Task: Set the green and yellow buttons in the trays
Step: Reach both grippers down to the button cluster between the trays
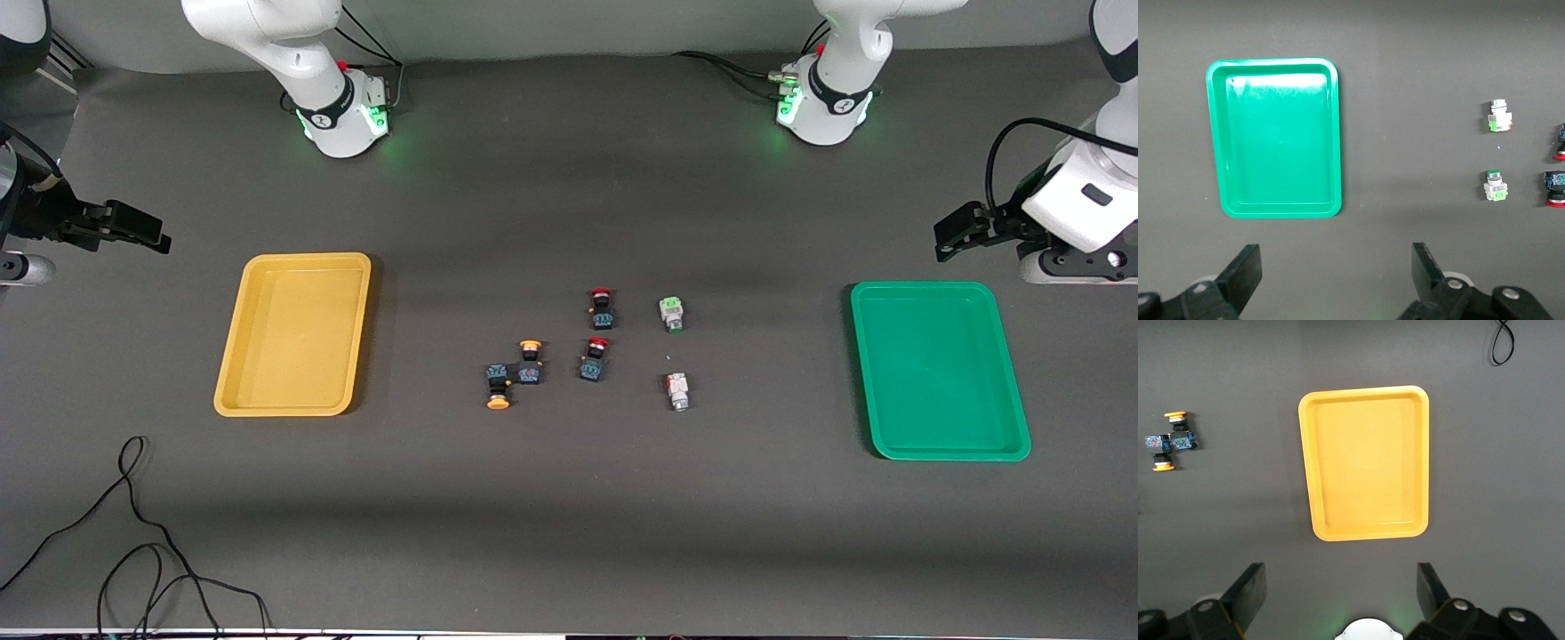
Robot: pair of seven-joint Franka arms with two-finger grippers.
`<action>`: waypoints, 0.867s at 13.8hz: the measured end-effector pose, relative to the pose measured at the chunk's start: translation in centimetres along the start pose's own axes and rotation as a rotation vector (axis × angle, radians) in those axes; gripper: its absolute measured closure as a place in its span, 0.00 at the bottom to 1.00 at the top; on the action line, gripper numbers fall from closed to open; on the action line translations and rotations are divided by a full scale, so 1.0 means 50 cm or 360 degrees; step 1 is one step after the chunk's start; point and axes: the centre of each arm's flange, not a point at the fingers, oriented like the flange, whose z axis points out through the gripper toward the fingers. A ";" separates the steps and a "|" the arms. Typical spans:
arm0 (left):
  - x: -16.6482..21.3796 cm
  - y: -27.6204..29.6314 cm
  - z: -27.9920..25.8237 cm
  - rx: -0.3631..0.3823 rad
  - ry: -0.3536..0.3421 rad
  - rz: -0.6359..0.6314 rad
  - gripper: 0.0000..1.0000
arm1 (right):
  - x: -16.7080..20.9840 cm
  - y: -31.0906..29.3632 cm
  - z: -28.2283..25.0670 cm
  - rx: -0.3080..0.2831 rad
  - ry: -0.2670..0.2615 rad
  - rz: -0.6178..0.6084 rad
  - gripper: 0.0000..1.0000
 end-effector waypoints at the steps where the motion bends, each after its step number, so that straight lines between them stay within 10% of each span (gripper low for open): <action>1: 0.000 0.000 -0.001 0.0000 0.0001 0.0000 0.00 | 0.000 0.000 0.000 0.0000 0.0000 -0.0001 0.00; 12: 0.002 -0.006 0.003 0.0000 -0.0011 -0.0008 0.00 | 0.000 -0.011 0.001 -0.0002 -0.0002 -0.0016 0.00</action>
